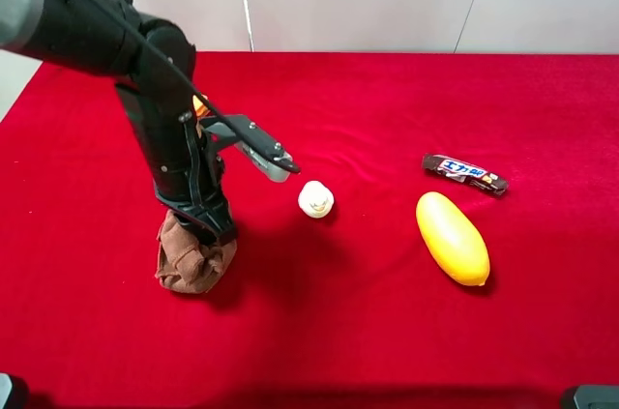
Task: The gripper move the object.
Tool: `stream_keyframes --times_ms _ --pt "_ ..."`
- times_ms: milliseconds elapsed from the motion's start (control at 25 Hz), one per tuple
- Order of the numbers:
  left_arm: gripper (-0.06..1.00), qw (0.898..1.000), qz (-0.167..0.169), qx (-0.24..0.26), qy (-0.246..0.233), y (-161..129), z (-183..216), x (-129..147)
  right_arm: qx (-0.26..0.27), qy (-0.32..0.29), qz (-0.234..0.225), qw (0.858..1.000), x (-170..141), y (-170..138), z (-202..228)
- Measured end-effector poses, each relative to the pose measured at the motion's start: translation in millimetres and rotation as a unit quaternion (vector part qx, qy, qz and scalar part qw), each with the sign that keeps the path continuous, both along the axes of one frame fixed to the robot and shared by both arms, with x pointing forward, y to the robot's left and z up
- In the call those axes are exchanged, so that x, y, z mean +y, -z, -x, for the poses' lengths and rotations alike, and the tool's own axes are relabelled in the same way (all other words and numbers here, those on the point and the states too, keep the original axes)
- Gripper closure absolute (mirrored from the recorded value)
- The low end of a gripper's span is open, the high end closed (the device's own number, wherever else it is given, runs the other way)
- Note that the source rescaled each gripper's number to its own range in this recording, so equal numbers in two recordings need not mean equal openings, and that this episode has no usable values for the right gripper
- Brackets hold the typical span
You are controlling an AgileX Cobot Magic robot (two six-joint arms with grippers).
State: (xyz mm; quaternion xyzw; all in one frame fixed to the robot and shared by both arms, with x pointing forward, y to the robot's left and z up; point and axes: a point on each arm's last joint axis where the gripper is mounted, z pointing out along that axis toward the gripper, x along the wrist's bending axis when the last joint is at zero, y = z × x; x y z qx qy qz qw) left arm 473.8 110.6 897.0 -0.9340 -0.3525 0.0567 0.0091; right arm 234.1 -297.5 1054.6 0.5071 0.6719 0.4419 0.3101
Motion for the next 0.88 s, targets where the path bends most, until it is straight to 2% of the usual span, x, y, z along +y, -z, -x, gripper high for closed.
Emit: stream_keyframes --times_ms 560,680,880 --pt "0.93 0.999 -0.027 0.020 -0.009 -42.6 -20.5 -14.7 0.001 0.000 0.000 1.000 0.0 0.1 0.0" --pt "0.93 0.999 -0.038 0.014 -0.007 -54.2 -24.7 -19.1 0.001 0.000 0.000 1.000 0.0 0.1 0.0" --pt "0.93 0.999 -0.036 -0.009 0.002 -76.0 -32.1 -31.4 0.001 0.000 0.000 1.000 0.0 0.1 0.0"
